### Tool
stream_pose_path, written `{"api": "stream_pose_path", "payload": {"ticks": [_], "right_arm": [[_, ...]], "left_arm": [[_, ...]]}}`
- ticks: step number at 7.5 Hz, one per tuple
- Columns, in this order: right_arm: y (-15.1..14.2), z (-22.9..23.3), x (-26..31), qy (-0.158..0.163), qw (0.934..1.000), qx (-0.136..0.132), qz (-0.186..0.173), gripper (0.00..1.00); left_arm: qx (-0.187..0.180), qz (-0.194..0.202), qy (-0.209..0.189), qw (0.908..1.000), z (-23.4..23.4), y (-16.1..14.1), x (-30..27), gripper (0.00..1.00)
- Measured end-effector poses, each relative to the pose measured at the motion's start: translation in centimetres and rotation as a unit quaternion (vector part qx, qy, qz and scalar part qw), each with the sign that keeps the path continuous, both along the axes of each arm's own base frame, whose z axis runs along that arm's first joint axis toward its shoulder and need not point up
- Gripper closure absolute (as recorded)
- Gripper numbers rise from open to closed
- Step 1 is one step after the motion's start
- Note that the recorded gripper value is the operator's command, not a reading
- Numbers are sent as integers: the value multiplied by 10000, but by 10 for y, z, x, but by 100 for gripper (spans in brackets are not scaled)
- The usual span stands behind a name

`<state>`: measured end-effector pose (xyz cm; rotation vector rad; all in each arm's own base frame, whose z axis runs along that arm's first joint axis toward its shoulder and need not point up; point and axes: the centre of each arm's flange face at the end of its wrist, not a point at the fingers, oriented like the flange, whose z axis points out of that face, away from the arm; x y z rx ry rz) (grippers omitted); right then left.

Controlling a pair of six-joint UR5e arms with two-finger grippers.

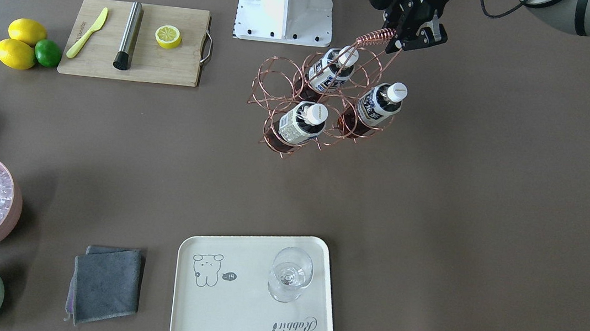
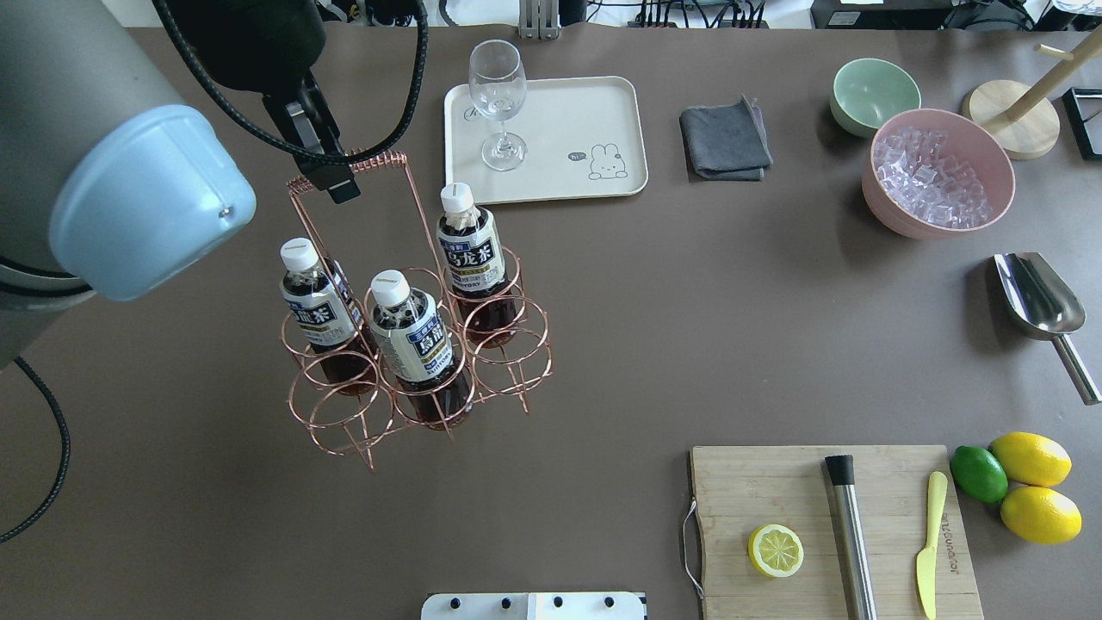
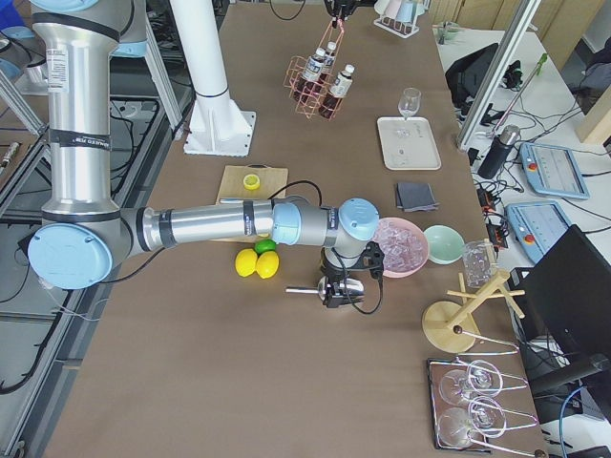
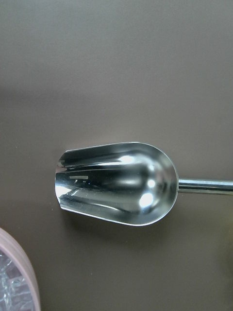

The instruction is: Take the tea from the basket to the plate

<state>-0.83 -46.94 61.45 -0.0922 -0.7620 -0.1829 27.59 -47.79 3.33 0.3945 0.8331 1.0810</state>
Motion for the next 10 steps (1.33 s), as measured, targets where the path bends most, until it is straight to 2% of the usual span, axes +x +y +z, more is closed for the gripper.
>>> {"api": "stream_pose_path", "payload": {"ticks": [3,5,8,10], "right_arm": [[2,0,2,46,10000,-14,26,0],[2,-2,5,75,9999,-21,65,0],[0,-4,8,237,9997,50,66,0],[-3,-16,7,211,9996,166,74,0]], "left_arm": [[-51,108,34,9999,-22,33,39,100],[124,184,27,9998,-27,51,62,100],[239,217,120,9994,-45,61,70,100],[357,348,113,9987,-53,84,94,100]]}}
